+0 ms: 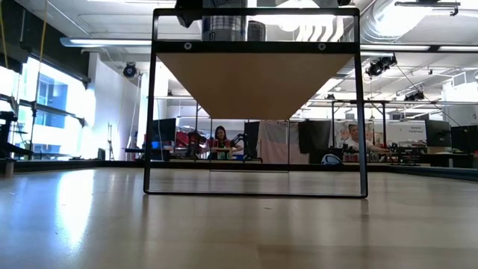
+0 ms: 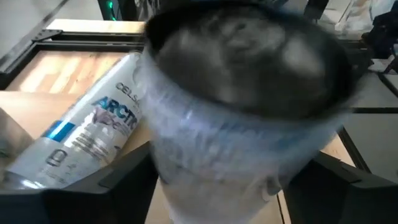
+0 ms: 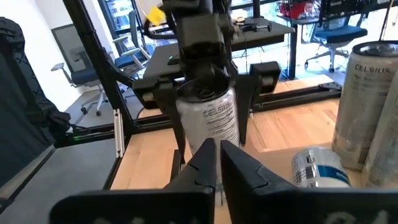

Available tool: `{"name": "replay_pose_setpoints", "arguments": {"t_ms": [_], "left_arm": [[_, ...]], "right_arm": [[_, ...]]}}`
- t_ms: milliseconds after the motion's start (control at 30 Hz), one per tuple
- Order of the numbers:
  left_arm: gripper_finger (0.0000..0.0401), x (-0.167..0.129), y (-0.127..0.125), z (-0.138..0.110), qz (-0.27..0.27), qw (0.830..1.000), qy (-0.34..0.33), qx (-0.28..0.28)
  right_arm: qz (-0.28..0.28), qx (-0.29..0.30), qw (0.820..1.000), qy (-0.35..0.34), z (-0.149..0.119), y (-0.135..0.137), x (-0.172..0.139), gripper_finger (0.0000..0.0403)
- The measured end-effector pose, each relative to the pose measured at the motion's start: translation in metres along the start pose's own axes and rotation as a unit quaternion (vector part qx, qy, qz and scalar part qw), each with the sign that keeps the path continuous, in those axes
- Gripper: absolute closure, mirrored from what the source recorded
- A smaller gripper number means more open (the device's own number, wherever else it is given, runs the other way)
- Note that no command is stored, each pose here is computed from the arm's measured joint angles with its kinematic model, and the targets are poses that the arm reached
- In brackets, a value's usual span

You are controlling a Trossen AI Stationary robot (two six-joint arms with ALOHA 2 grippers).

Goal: Place canned beverage on shelf
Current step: Put the white blue soda can on the shelf aligned with the other white blue soda can

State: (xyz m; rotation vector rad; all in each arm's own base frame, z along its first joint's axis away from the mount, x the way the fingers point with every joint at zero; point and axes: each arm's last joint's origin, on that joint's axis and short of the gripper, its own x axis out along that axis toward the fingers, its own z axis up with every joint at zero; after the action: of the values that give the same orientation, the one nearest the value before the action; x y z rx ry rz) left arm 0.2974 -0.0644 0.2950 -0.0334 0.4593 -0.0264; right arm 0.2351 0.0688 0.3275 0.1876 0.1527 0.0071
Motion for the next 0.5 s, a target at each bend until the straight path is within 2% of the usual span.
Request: {"name": "replay_pose_setpoints", "arguments": {"t_ms": [100, 233, 500], "left_arm": [[0.0087, -0.003, 0.0, 0.006, 0.008, 1.0, 0.0, 0.006], [0.0067, -0.006, 0.0, 0.016, 0.008, 1.0, -0.011, 0.017], [0.0061, -0.016, 0.0, 0.025, 0.013, 0.998, 0.037, 0.038]], "right_arm": [[-0.014, 0.013, 1.0, 0.008, -0.002, -0.001, 0.0, 0.0368], [-0.025, 0.03, 0.999, 0.018, -0.004, -0.002, 0.0, 0.0304], [-0.056, 0.043, 0.997, 0.011, -0.003, -0.005, -0.004, 0.0169]]}}
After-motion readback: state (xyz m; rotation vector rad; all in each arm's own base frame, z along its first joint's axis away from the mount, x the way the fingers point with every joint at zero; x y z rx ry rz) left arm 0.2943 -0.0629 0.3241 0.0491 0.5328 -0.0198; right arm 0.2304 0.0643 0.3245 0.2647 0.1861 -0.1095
